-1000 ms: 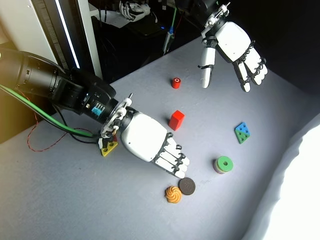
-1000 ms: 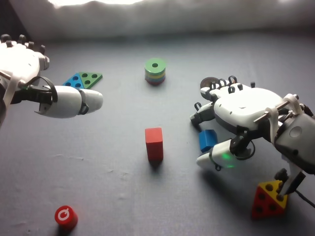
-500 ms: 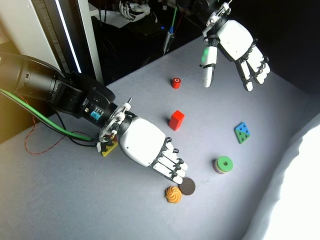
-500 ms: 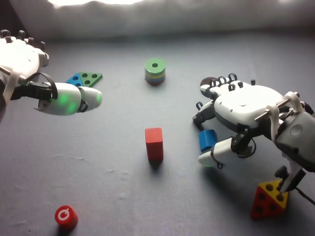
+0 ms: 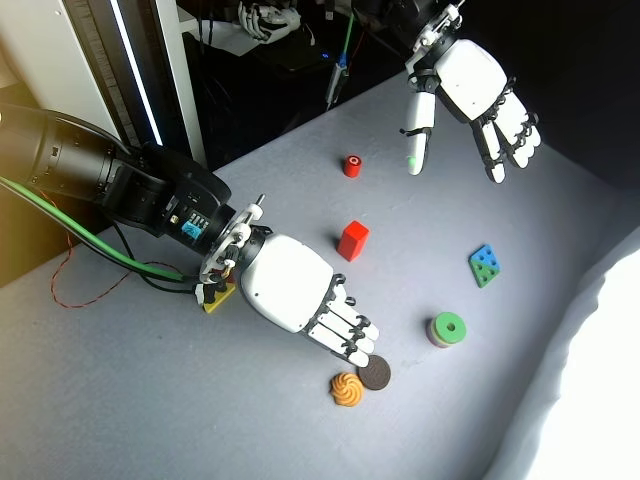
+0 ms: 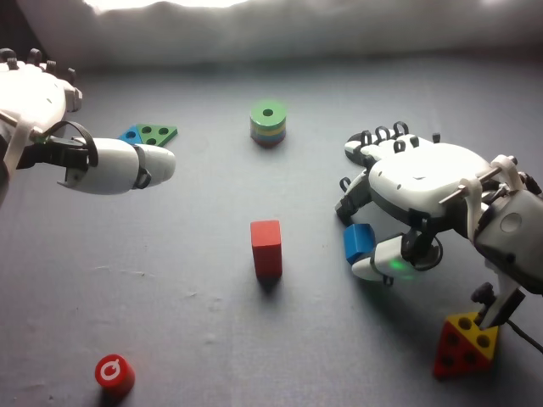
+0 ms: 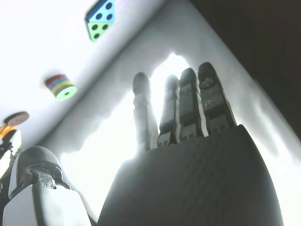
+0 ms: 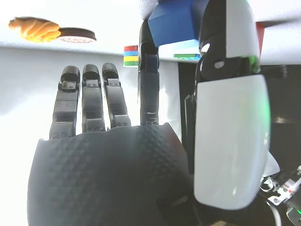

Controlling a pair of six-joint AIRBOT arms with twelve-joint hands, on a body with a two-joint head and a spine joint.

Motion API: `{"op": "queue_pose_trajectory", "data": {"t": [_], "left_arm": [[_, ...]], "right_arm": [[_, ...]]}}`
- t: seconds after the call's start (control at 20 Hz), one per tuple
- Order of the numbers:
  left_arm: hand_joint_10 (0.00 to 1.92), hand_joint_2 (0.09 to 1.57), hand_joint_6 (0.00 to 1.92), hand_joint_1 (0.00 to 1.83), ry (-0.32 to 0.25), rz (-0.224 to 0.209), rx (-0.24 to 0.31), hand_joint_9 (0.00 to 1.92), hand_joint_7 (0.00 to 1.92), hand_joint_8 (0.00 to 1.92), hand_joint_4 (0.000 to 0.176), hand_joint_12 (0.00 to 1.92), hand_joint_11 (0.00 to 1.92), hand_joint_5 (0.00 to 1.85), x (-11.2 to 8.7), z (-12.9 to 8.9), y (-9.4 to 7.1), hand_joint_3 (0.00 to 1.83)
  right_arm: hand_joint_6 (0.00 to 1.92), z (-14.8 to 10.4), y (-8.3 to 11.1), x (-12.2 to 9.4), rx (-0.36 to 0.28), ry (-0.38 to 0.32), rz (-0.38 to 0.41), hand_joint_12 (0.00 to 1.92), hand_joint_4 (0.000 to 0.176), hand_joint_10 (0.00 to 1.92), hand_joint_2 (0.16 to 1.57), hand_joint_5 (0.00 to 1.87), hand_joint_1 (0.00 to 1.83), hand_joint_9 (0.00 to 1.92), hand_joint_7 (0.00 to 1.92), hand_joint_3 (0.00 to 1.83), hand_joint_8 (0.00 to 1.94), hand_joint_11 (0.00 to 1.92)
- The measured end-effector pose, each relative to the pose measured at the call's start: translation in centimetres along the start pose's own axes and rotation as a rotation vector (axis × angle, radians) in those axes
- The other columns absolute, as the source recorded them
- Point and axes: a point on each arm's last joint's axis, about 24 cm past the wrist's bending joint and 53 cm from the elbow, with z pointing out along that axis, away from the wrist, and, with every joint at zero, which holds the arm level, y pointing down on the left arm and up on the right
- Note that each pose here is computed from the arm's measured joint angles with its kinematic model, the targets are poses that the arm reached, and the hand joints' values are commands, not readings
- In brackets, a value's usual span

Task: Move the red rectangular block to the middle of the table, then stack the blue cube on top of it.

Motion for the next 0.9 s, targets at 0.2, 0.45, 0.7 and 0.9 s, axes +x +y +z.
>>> {"op": "queue_pose_trajectory", "data": {"t": [0.2, 0.45, 0.7, 0.9], "left_arm": [[0.00, 0.90, 0.00, 0.12, 0.000, 0.003, 0.000, 0.03, 0.08, 0.00, 0.050, 0.00, 0.00, 0.35, 0.0, 0.0, 0.0, 0.00], [0.00, 0.91, 0.01, 0.12, 0.000, 0.001, 0.000, 0.05, 0.11, 0.01, 0.049, 0.00, 0.00, 0.37, 0.0, 0.0, 0.0, 0.01], [0.00, 0.91, 0.00, 0.10, -0.001, -0.005, 0.001, 0.05, 0.10, 0.00, 0.055, 0.00, 0.00, 0.36, -0.2, 0.0, -0.2, 0.00], [0.00, 0.92, 0.00, 0.11, 0.004, -0.004, -0.004, 0.04, 0.09, 0.00, 0.048, 0.00, 0.00, 0.37, -0.2, 0.0, -0.2, 0.01]], "right_arm": [[0.64, 0.1, 0.3, -0.5, -0.005, -0.011, 0.008, 0.00, 0.176, 0.00, 1.02, 1.18, 1.08, 0.00, 0.09, 0.00, 0.01, 0.00], [0.75, 0.1, 0.5, -0.4, -0.013, -0.007, 0.004, 0.00, 0.106, 0.00, 1.05, 1.12, 1.08, 0.00, 0.11, 0.00, 0.00, 0.00], [0.72, -0.1, 1.3, -0.4, -0.049, -0.003, -0.043, 0.00, 0.124, 0.00, 1.04, 1.14, 1.08, 0.00, 0.15, 0.00, 0.01, 0.00], [0.72, -0.3, 2.4, -1.1, -0.076, 0.004, -0.042, 0.00, 0.157, 0.00, 1.04, 1.14, 1.07, 0.00, 0.16, 0.00, 0.00, 0.00]]}}
